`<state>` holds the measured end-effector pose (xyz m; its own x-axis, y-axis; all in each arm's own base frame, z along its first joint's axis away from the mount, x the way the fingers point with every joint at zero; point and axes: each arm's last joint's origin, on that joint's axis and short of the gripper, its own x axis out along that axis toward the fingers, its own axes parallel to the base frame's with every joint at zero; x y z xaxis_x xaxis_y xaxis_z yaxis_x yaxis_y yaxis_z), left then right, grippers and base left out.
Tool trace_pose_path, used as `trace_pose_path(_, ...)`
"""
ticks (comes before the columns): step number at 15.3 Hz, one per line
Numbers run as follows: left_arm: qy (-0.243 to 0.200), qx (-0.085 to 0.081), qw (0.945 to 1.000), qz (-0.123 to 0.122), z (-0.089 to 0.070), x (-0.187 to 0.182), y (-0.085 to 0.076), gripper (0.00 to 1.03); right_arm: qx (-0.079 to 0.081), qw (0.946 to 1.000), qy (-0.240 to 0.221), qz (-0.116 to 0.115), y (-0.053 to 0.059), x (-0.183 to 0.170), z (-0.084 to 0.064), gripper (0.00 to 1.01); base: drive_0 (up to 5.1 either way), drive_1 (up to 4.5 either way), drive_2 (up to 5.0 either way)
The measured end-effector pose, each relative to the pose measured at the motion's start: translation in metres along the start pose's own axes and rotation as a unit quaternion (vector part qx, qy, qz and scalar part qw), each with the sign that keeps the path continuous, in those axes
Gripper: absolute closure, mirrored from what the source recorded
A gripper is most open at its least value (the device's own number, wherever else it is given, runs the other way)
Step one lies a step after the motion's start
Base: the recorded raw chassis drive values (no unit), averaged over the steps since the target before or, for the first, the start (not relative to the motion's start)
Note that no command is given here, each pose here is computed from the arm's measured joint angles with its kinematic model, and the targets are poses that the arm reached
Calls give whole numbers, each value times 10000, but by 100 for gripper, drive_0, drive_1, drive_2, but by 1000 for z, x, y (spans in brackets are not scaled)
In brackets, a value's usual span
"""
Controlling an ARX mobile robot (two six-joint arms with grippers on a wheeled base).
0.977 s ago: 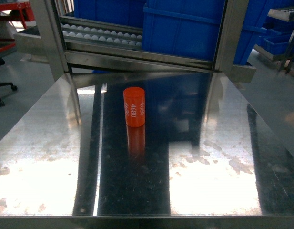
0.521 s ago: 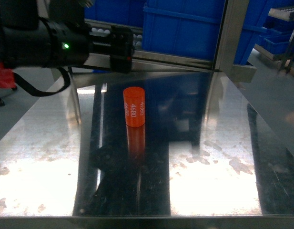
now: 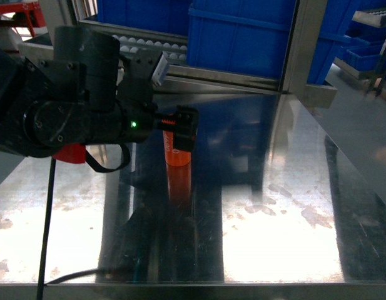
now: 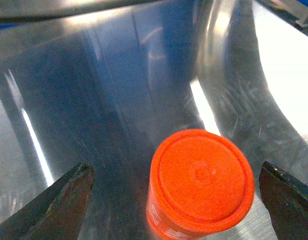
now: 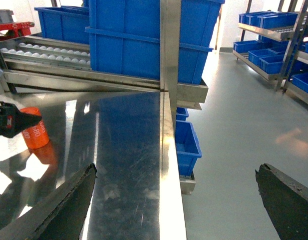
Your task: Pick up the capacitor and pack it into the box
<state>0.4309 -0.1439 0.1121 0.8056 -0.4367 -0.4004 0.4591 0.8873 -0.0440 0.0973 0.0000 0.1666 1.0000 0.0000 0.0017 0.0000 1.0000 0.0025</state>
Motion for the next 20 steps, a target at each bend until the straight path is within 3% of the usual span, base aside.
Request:
trace_pose_path(8, 279, 6, 9996, 55, -21, 27, -1, 5, 0, 10000, 0, 0, 0, 0, 0, 3, 0, 0, 0)
trace_pose_path(12, 354, 4, 9993, 88, -23, 31, -1, 54, 0, 10000, 2, 0, 0, 0, 0, 3, 0, 0, 0)
trace_pose_path(14, 270, -61, 9995, 167, -21, 23, 1, 58, 0, 10000, 0, 0, 0, 0, 0, 3, 0, 0, 0)
trace_pose_path(15, 113, -144, 9996, 216, -14, 13, 3, 58, 0, 10000, 2, 0, 0, 0, 0, 3, 0, 0, 0)
trace_pose_path(17, -667, -166, 9952, 691, 29, -30, 14, 58, 0, 10000, 0, 2, 0, 0, 0, 3, 0, 0, 0)
trace_pose_path(18, -1197, -167, 9869, 1070, 56, -65, 20, 58, 0, 10000, 0, 0, 0, 0, 0, 3, 0, 0, 0)
trace_pose_path(19, -1559, -176, 9783, 1356, 70, -96, 23, 58, 0, 10000, 0, 2, 0, 0, 0, 3, 0, 0, 0)
trace_pose_path(20, -1833, -204, 9686, 1667, 73, -130, 23, 58, 0, 10000, 0, 0, 0, 0, 0, 3, 0, 0, 0)
